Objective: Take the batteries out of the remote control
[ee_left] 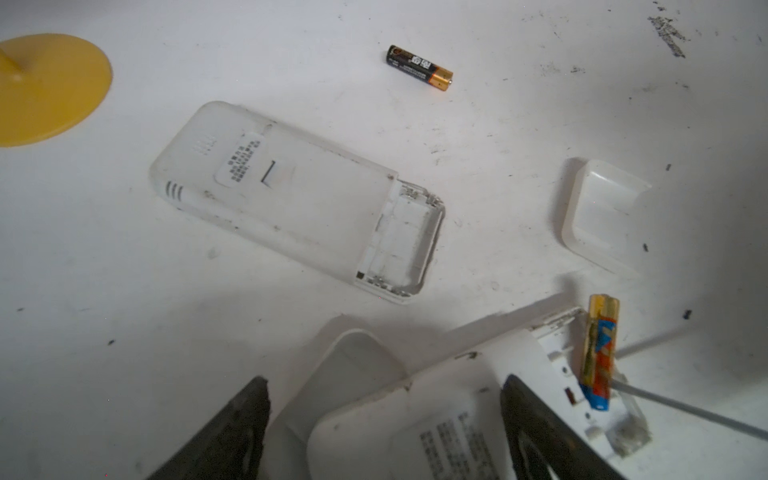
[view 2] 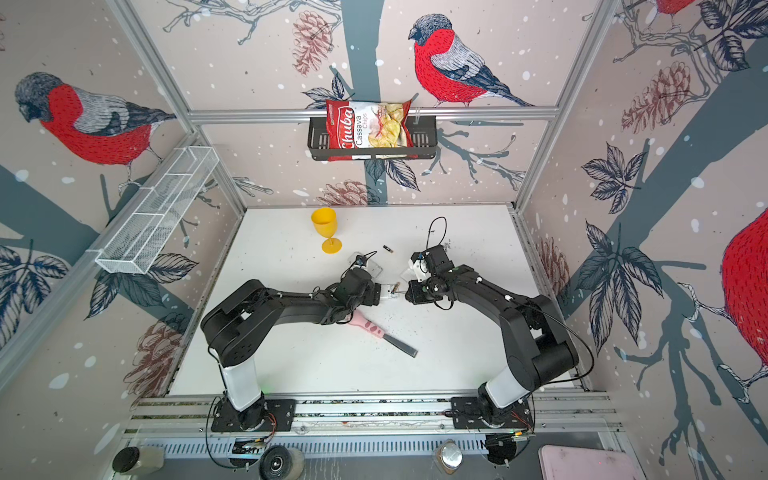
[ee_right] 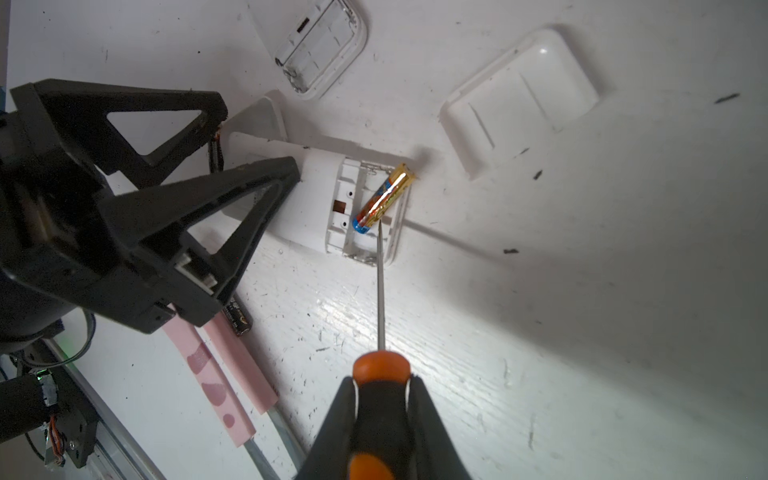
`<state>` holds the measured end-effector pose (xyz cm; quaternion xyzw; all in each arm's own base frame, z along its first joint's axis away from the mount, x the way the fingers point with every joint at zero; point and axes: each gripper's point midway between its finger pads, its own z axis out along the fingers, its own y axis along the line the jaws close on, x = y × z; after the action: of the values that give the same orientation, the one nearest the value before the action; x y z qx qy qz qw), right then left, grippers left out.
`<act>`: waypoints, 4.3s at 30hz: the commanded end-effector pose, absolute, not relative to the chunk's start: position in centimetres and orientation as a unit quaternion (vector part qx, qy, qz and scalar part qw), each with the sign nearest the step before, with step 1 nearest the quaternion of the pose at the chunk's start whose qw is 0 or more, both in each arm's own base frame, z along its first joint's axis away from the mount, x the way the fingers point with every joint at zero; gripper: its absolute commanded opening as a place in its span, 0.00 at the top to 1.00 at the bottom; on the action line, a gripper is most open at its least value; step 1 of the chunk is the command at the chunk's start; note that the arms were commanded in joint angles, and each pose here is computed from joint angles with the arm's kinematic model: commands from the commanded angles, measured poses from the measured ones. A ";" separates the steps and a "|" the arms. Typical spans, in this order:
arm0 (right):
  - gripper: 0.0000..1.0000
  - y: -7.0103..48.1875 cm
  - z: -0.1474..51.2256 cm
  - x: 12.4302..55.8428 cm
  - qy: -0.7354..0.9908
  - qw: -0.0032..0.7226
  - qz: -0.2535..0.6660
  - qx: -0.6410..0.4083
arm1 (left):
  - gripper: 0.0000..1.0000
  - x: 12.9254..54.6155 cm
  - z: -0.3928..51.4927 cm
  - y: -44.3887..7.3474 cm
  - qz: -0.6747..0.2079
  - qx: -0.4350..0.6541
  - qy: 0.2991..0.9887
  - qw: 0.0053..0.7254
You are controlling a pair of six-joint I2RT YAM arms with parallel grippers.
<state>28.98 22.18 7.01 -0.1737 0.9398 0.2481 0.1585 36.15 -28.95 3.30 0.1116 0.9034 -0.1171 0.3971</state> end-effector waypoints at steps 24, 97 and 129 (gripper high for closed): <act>1.00 23.6 8.9 31.6 0.926 0.187 0.272 -0.182 | 0.14 35.2 1.9 -28.9 -0.105 0.131 0.914 0.370; 1.00 22.3 7.3 27.9 0.937 0.169 0.253 -0.173 | 0.14 35.1 2.5 -29.1 -0.109 0.135 0.911 0.374; 1.00 22.6 8.2 31.1 0.932 0.202 0.260 -0.153 | 0.14 34.9 2.2 -28.9 -0.111 0.131 0.912 0.373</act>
<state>29.96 22.47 7.66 -0.1575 0.9350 0.2631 0.1783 35.73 -29.35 3.32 0.1222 0.9025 -0.1207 0.3950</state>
